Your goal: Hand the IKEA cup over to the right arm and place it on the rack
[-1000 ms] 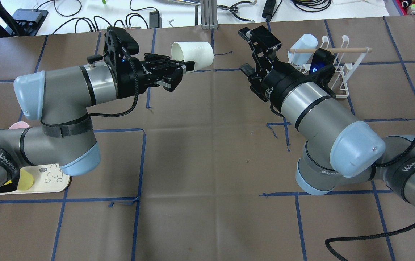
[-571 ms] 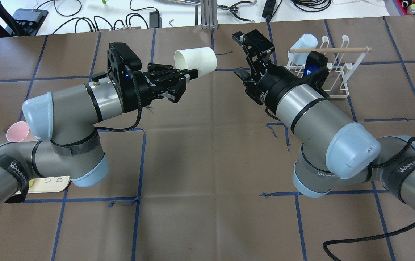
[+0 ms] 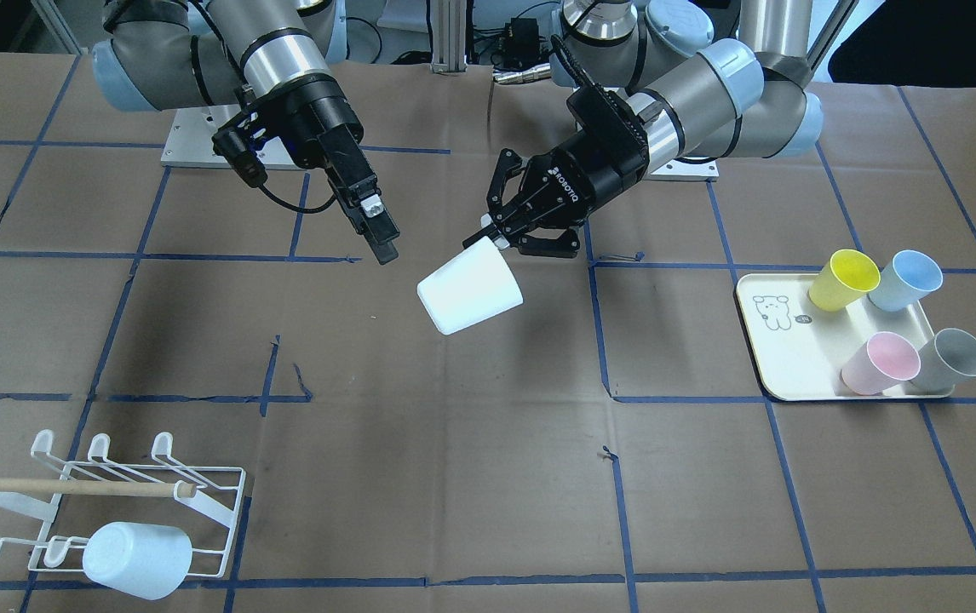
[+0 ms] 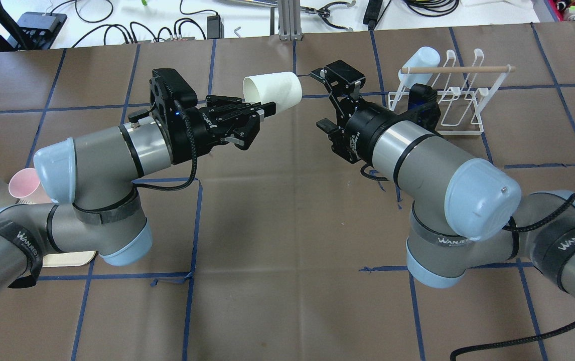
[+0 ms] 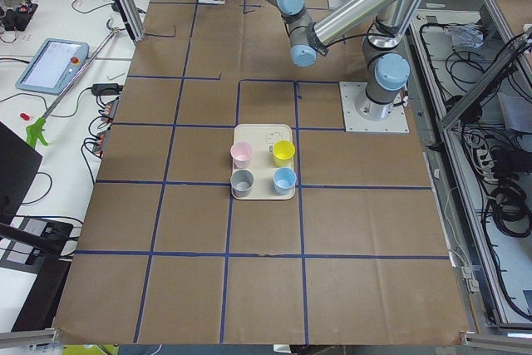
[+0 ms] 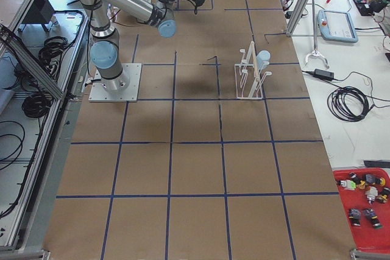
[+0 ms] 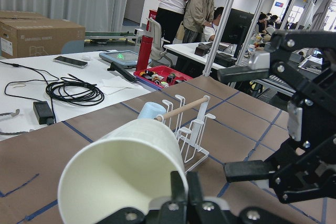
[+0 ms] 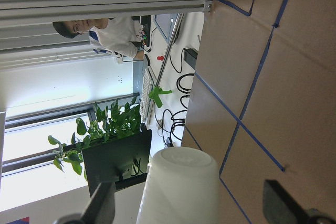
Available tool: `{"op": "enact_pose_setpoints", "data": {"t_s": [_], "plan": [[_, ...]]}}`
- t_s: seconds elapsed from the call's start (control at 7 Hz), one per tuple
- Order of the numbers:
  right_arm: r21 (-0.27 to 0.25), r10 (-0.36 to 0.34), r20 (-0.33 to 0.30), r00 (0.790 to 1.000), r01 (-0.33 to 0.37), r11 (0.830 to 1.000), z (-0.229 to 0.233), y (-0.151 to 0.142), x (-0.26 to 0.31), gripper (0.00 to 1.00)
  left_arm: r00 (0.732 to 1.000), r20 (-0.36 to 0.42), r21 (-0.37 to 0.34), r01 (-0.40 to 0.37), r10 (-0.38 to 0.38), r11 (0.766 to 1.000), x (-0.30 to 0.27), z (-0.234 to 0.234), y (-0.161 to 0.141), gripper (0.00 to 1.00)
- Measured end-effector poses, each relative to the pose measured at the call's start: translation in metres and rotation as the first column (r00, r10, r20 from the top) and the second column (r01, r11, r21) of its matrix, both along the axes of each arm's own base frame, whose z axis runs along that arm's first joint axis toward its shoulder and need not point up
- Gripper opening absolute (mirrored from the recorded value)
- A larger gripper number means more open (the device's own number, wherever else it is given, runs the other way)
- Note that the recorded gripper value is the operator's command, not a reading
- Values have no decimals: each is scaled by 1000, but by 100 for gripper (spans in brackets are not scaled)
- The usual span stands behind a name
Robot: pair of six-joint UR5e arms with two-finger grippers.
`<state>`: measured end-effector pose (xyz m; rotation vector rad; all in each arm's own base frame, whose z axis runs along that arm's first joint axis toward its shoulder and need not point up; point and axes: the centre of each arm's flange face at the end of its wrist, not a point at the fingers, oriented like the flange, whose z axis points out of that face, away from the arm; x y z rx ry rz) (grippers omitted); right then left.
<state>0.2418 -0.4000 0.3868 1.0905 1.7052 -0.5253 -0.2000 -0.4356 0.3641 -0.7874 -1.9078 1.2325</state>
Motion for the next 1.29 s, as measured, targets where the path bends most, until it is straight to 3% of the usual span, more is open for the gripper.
{"op": "enact_pose_setpoints", "data": {"t_s": [0.29, 0.57, 1.29], "plan": [[67, 1, 26, 1000, -2, 998, -1, -4, 7, 94, 1000, 0, 1, 7, -7, 1000, -3, 0, 1, 4], [94, 7, 59, 998, -13, 995, -1, -22, 24, 99, 1000, 0, 2, 12, -12, 1000, -6, 0, 2, 4], [110, 14, 69, 997, -22, 994, -7, -47, 38, 99, 1000, 0, 3, 11, -11, 1000, -6, 0, 2, 5]]}}
